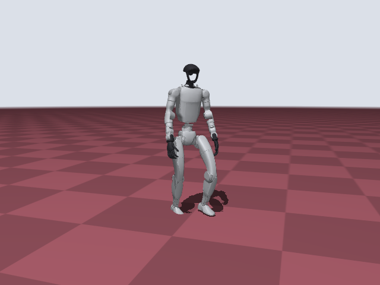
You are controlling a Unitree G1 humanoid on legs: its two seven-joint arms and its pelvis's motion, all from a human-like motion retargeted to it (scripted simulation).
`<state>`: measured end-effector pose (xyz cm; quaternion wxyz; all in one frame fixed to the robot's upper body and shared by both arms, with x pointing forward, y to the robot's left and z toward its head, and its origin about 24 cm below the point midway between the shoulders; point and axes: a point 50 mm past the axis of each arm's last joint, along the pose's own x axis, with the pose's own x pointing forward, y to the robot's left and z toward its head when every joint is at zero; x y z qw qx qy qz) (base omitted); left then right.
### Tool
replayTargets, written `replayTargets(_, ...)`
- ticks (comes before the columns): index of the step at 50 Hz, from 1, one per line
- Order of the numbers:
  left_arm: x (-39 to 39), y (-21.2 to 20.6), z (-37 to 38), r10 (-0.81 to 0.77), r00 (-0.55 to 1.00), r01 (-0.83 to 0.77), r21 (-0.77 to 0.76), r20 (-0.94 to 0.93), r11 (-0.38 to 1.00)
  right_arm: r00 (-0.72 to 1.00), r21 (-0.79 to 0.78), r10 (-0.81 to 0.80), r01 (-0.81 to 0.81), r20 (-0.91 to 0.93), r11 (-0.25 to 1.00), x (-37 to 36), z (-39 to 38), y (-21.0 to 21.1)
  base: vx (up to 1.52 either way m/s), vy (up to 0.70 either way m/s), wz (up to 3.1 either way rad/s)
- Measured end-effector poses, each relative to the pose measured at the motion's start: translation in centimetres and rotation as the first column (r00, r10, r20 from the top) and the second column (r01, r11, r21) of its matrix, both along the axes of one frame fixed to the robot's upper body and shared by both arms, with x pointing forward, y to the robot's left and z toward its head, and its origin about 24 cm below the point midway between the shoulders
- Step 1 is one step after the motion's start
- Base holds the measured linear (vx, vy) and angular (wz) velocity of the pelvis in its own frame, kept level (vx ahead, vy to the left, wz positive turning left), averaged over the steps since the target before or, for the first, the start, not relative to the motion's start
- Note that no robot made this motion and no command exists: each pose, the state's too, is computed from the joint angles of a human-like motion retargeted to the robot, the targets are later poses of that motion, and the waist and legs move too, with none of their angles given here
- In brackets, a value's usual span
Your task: Walk
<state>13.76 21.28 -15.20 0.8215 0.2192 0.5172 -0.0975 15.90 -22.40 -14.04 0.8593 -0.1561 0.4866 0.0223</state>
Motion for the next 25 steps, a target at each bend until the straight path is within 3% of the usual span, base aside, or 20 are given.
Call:
replayTargets(10, 1.6, -1.1, 0.5, -0.048, 0.997, 0.049, -0.017, 0.053, 0.999, 0.997, -0.034, -0.01, 0.007, -0.08, 0.999, -1.9, -0.7, -0.7, 0.6, 0.11, 0.09)
replayTargets(18, 1.1, -1.1, 0.1, 0.026, 1.0, -0.026, -0.051, 0.009, 0.998, 0.975, 0.018, -0.022, 0.026, -0.22, 0.999, -5.4, -2.1, -0.2, 0.6, 0.16, 0.29)
replayTargets(25, 2.5, 0.8, 0.9, 0.076, 0.997, -0.077, 0.018, 0.034, 0.997, 0.983, 0.057, -0.008, 0.018, -0.183, 0.998, -4.6, -2.0, 1.0, 0.66, 0.08, 0.27)
